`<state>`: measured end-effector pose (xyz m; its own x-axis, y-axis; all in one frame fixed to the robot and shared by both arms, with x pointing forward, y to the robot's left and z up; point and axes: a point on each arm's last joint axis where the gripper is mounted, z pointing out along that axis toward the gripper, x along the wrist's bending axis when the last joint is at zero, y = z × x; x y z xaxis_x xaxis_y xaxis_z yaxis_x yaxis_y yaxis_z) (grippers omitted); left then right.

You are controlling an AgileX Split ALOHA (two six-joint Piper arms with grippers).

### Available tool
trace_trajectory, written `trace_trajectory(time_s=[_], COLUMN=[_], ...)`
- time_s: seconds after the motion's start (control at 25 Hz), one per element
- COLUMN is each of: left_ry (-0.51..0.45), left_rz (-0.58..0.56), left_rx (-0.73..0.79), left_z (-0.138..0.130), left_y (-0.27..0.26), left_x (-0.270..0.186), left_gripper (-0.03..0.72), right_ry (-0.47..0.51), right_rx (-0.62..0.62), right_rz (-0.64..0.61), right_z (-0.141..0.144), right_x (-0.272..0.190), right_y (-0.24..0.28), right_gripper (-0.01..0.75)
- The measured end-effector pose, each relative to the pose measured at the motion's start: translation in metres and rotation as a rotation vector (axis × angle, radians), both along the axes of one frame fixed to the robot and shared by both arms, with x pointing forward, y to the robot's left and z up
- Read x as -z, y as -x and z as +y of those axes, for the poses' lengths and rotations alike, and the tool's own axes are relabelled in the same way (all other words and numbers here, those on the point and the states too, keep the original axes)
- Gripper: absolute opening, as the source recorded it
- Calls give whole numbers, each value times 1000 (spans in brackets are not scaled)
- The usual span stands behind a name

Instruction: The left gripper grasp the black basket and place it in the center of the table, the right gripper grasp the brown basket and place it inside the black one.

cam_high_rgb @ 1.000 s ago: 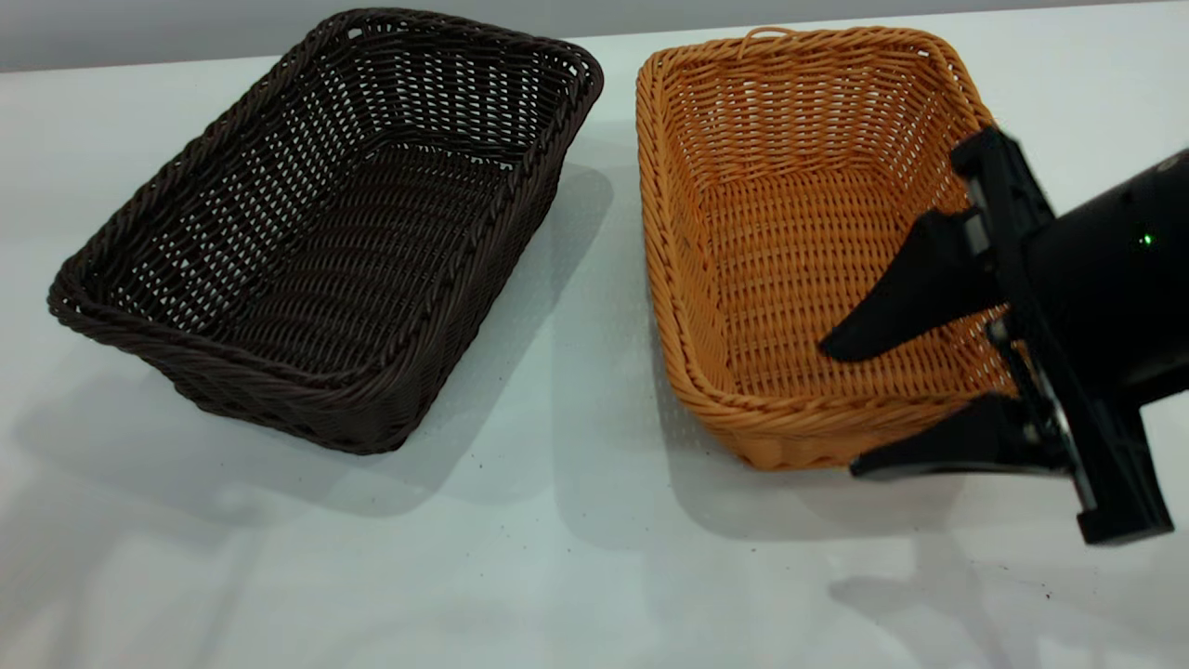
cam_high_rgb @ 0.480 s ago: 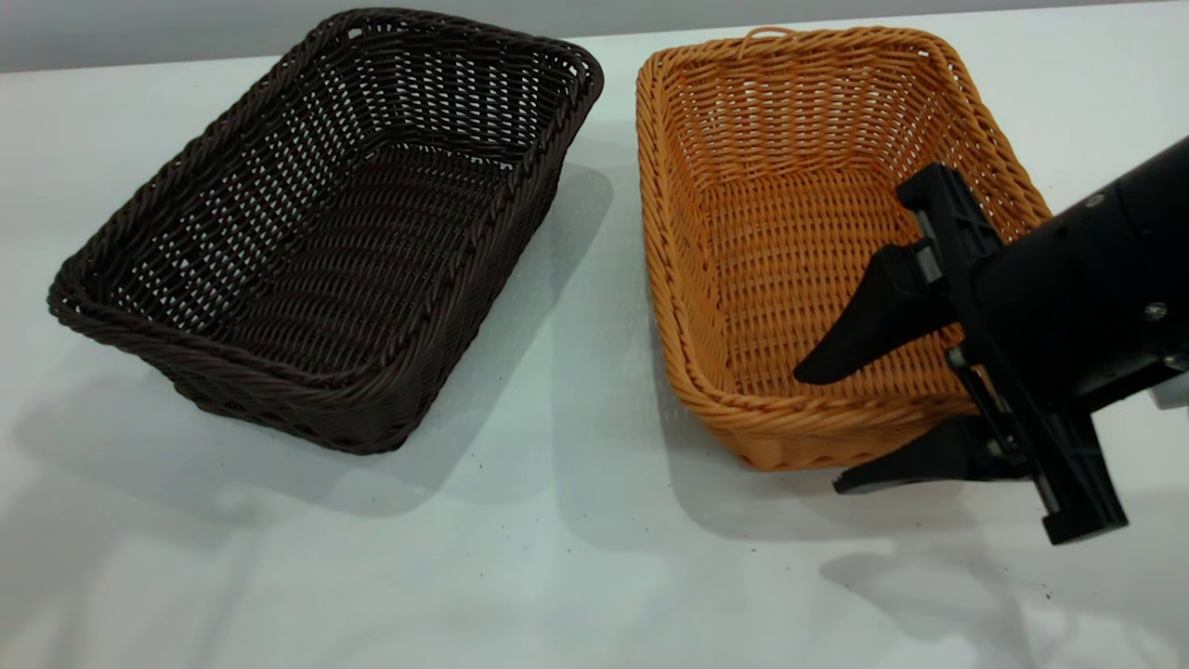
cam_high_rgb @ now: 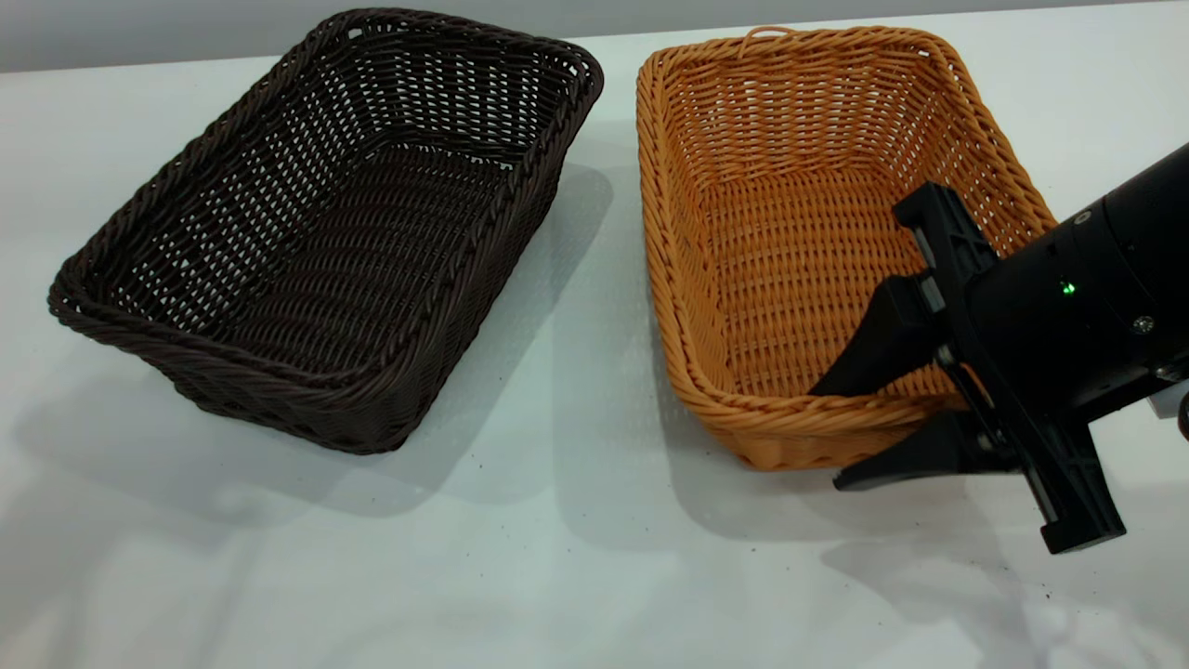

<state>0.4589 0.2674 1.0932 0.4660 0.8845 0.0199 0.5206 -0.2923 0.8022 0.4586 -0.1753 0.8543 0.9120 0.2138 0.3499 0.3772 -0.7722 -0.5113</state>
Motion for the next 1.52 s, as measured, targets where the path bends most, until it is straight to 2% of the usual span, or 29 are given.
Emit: trace_trajectory(time_s=[0.28,0.56,0.76,1.04,1.24,1.52], left_ry=[0,-1,3,7,54,46], left_rz=[0,8,28,46,124,191], left_rx=[0,7,20,21,27,110], left_z=[0,0,-1,-2,-6,-28], left_y=[0,1,2,0,-10,-19], left_x=[0,1,2,5,18,35], left_gripper=[477,477,477,477,477,477], right_ry=[-9,21,81,82,104,128], right_rx=[9,28,88,110,55,-24], right_rz=[3,5,-54,-212,-326,-486], right_z=[0,-2,-20,-46,-63,-82], right_x=[-1,0,-7,-35,-60,-95], right_y=[-1,-2,-11,-23,-22,-14], right_gripper=[109,109,109,107,107,106])
